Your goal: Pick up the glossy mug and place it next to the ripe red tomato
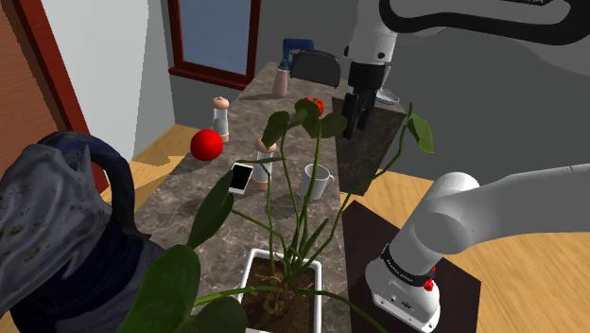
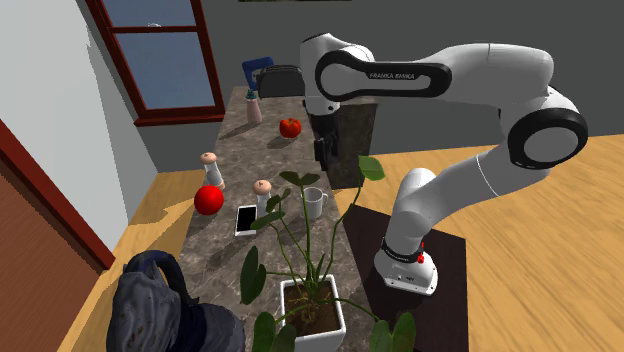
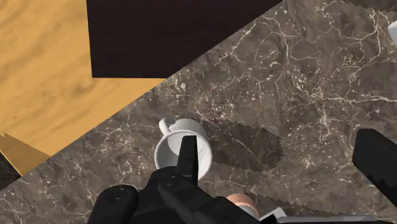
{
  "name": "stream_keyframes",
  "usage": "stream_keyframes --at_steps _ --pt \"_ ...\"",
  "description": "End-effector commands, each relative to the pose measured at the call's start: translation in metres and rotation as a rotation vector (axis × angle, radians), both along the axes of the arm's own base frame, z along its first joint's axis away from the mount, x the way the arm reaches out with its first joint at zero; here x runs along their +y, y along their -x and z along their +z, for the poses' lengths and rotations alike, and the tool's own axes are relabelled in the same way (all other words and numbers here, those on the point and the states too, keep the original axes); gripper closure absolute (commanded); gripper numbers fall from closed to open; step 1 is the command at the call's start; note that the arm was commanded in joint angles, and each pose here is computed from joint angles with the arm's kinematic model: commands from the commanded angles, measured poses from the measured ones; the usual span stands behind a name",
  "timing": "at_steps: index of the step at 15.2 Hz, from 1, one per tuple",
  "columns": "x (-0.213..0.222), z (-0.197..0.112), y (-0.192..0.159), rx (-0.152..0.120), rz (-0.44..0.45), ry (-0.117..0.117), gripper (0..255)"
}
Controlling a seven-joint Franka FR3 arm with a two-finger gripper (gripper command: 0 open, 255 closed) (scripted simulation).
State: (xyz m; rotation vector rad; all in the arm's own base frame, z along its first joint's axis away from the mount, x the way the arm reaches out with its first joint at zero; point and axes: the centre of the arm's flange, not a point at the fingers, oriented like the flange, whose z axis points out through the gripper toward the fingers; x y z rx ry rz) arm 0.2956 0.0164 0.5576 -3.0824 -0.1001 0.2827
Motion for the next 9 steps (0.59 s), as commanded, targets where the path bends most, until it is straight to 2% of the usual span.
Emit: stream_keyframes --at_steps 1,9 --pt "0.000 0.000 0.000 0.000 0.000 0.000 0" --pt "-0.002 -0.097 -0.025 -0.068 0.080 0.040 0"
